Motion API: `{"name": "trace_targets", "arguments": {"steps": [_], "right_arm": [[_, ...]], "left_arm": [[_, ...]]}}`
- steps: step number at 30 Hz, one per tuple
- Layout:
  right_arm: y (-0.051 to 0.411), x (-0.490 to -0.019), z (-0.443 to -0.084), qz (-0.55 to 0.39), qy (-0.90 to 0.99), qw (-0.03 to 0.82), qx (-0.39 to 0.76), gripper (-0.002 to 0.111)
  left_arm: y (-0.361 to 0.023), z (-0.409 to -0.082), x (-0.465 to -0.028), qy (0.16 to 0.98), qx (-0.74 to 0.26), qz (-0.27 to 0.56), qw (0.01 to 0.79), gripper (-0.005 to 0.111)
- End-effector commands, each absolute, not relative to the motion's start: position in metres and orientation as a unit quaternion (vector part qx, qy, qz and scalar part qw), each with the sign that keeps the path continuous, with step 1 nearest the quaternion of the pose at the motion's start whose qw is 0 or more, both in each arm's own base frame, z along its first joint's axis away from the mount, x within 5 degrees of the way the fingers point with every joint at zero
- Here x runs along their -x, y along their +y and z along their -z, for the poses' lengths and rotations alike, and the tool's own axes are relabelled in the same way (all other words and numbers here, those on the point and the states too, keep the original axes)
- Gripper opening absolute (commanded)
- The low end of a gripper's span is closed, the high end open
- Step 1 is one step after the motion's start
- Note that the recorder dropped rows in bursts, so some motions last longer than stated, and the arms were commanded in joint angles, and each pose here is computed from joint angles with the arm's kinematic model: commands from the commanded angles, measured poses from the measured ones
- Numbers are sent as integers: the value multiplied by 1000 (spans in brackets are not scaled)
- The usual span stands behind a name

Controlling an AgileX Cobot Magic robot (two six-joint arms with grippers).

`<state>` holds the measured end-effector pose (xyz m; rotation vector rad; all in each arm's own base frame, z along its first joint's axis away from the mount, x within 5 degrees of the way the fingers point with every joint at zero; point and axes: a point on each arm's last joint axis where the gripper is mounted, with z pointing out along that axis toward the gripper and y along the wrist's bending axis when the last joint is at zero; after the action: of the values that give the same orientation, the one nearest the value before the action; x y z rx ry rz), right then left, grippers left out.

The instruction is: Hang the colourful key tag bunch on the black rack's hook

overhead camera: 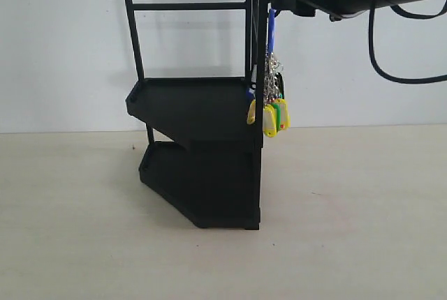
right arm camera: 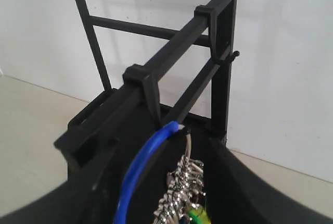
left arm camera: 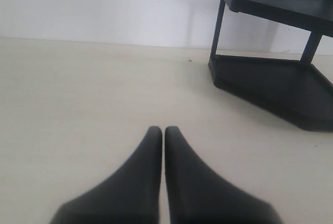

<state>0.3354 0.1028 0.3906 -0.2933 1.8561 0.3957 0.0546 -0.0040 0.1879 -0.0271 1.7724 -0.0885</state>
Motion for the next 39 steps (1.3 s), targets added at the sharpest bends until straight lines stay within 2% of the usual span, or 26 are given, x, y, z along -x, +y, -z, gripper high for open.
{"name": "trace_targets", "arguments": {"steps": [1,7,13,15,17,18,23,30,39], "right_arm": [[100,-328,-401,-170,784,585,123,46],[92,-307,-399,-151,788,584,124,46],[78,-256,-399,-159,778,599,103,45],[73,-232,-401,-178,778,596,92,31],[69,-208,-401,-190,776,595,91,8],[66,-196,-400,-200,774,596,80,0],[59,-153,-388,-235,779,578,64,0],[62,-110,-372,-258,829,479,131,0],[62,-96,-369,-263,840,449,152,0]], "left_arm": [[-4,-188,-55,772,10,34,634,4],[-4,-188,-55,772,10,34,634,4],[-4,-188,-55,772,10,34,634,4],[-4,-188,-55,772,10,34,634,4],[-4,-188,-55,772,10,34,634,4],[-4,-188,-55,772,10,34,634,4],[-4,-188,-55,772,10,34,634,4],[-4,-188,-55,772,10,34,634,4],[-4,-188,-55,772,10,34,634,4]]}}
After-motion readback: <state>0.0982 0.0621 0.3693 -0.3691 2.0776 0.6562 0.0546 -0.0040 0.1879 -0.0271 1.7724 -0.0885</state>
